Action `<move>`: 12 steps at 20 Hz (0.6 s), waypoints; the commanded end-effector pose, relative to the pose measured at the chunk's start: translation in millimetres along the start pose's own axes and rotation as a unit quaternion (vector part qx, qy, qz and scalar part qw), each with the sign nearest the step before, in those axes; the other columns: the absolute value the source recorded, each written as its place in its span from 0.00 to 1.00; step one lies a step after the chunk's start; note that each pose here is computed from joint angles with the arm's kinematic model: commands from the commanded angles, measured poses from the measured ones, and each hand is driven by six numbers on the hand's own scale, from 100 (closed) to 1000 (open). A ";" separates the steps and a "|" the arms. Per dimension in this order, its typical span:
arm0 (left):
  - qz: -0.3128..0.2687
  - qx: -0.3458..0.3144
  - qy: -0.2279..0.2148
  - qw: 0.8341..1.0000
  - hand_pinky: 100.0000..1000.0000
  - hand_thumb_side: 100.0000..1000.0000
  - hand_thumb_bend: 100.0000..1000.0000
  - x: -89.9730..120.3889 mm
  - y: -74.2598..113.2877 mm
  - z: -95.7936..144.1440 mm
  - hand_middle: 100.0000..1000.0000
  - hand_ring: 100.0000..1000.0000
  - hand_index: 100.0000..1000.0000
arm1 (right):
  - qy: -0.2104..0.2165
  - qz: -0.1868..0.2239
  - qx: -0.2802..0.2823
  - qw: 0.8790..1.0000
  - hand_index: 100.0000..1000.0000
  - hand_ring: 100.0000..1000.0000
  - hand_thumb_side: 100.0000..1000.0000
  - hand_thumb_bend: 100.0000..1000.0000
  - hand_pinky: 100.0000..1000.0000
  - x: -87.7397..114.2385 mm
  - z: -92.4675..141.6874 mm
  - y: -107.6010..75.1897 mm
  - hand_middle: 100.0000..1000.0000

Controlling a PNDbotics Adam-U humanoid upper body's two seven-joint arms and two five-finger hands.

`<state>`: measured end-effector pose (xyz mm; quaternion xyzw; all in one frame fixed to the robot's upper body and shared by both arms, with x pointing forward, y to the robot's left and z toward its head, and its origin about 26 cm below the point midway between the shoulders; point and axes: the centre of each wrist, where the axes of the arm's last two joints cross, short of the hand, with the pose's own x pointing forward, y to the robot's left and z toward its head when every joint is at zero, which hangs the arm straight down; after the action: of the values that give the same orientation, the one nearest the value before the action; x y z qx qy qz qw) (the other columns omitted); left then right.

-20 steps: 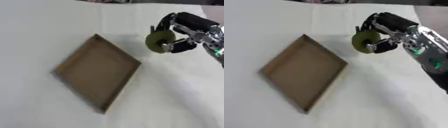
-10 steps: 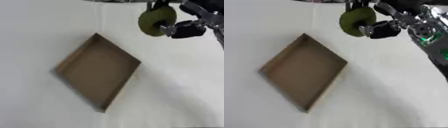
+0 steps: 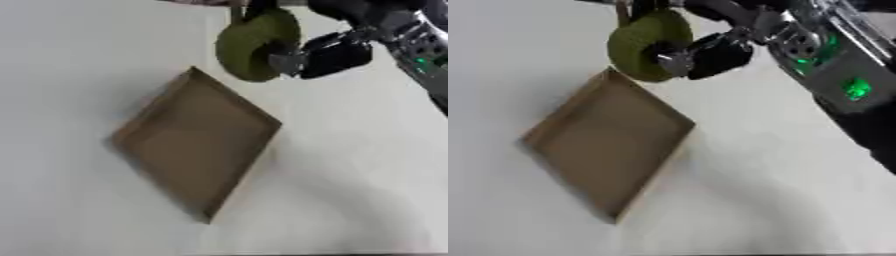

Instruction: Pick up objects on the table and place them in the box.

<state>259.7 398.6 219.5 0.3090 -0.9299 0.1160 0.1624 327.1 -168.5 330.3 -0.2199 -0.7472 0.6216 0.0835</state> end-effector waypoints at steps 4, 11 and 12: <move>0.001 -0.005 -0.015 1.000 0.67 0.59 0.00 5.9 0.3 -7.5 0.65 0.69 0.80 | -0.013 -0.018 0.019 1.000 0.54 0.54 0.05 0.00 0.75 5.8 -24.9 23.3 0.60; 0.003 -0.004 -0.015 1.000 0.67 0.59 0.00 6.1 -0.6 -8.2 0.65 0.69 0.80 | 0.003 -0.020 0.054 0.998 0.52 0.67 0.05 0.00 0.78 3.8 -27.7 64.3 0.75; 0.003 -0.004 -0.015 1.000 0.67 0.59 0.00 6.1 -0.6 -8.2 0.65 0.69 0.80 | 0.008 -0.013 0.060 0.998 0.52 0.68 0.04 0.00 0.78 2.8 -27.2 70.0 0.76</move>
<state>259.9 398.4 219.8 0.3075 -0.9300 0.1158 0.1647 350.2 -133.6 263.4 -0.1933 -0.7134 0.6625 0.1220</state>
